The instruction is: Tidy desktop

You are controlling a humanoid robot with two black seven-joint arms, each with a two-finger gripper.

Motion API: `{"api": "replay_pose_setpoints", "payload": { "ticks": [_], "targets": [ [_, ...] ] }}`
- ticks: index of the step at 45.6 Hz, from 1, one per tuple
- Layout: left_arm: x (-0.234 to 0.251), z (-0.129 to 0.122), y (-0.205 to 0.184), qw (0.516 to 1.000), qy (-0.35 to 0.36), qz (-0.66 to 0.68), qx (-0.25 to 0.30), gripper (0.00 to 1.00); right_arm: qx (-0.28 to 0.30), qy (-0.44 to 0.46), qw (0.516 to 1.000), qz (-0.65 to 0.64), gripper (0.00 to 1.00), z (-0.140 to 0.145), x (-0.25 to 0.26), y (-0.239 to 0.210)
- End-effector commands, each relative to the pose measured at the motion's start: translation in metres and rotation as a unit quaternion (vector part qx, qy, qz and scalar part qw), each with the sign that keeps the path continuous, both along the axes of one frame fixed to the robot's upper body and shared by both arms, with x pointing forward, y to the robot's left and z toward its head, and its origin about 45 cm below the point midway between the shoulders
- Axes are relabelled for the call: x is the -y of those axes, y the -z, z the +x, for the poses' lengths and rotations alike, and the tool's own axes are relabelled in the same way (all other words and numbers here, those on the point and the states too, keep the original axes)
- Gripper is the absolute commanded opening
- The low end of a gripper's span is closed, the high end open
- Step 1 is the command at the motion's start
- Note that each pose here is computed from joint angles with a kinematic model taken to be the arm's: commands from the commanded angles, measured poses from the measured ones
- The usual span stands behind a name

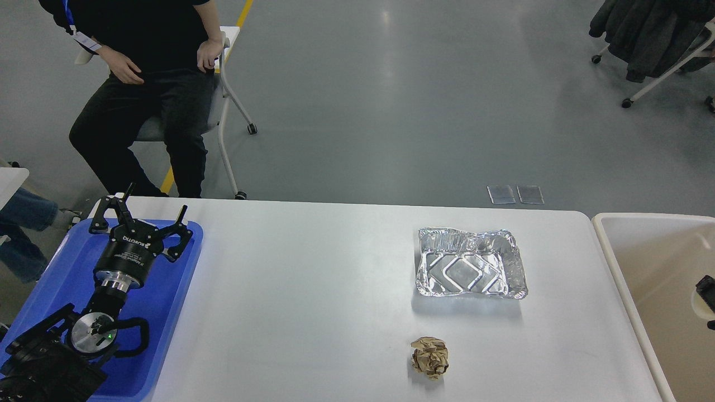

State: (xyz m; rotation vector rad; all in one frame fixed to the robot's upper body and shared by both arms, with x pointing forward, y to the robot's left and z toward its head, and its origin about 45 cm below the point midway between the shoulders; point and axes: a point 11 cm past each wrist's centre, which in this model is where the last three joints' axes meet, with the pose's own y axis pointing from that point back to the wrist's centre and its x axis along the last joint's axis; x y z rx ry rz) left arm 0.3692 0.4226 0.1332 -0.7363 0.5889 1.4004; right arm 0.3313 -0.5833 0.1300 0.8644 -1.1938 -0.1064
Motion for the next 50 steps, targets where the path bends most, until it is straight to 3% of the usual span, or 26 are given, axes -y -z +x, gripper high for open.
{"api": "replay_pose_setpoints", "payload": {
  "ticks": [1, 5, 9, 10, 21, 30, 45, 50],
  "targets": [
    [0.0, 0.0, 0.0, 1.0, 0.0, 0.0, 0.0, 0.99, 0.012, 0.003, 1.0, -0.002, 0.28, 0.003, 0.0, -0.003],
    [0.0, 0.0, 0.0, 1.0, 0.0, 0.0, 0.0, 0.99, 0.02, 0.008, 1.0, -0.002, 0.69, 0.004, 0.001, -0.006],
    [0.0, 0.0, 0.0, 1.0, 0.0, 0.0, 0.0, 0.99, 0.028, 0.014, 1.0, 0.002, 0.97, 0.004, 0.003, -0.007],
    [0.0, 0.0, 0.0, 1.0, 0.0, 0.0, 0.0, 0.99, 0.03, 0.017, 0.999, 0.005, 0.99, 0.004, 0.003, -0.007],
    [0.0, 0.001, -0.001, 1.0, 0.0, 0.0, 0.001, 0.99, 0.051, 0.04, 0.998, 0.023, 0.99, 0.003, 0.01, -0.015],
    [0.0, 0.001, -0.001, 1.0, 0.0, 0.0, 0.001, 0.99, 0.096, 0.034, 0.994, 0.03, 1.0, 0.029, 0.019, -0.066],
    [0.0, 0.001, 0.0, 1.0, 0.001, 0.0, 0.0, 0.99, 0.024, -0.066, 0.995, 0.069, 1.0, 0.054, -0.032, -0.079],
    [0.0, 0.001, 0.0, 1.0, 0.001, 0.0, 0.0, 0.99, -0.036, -0.102, 0.993, 0.05, 1.0, 0.05, -0.044, -0.075]
  ]
}}
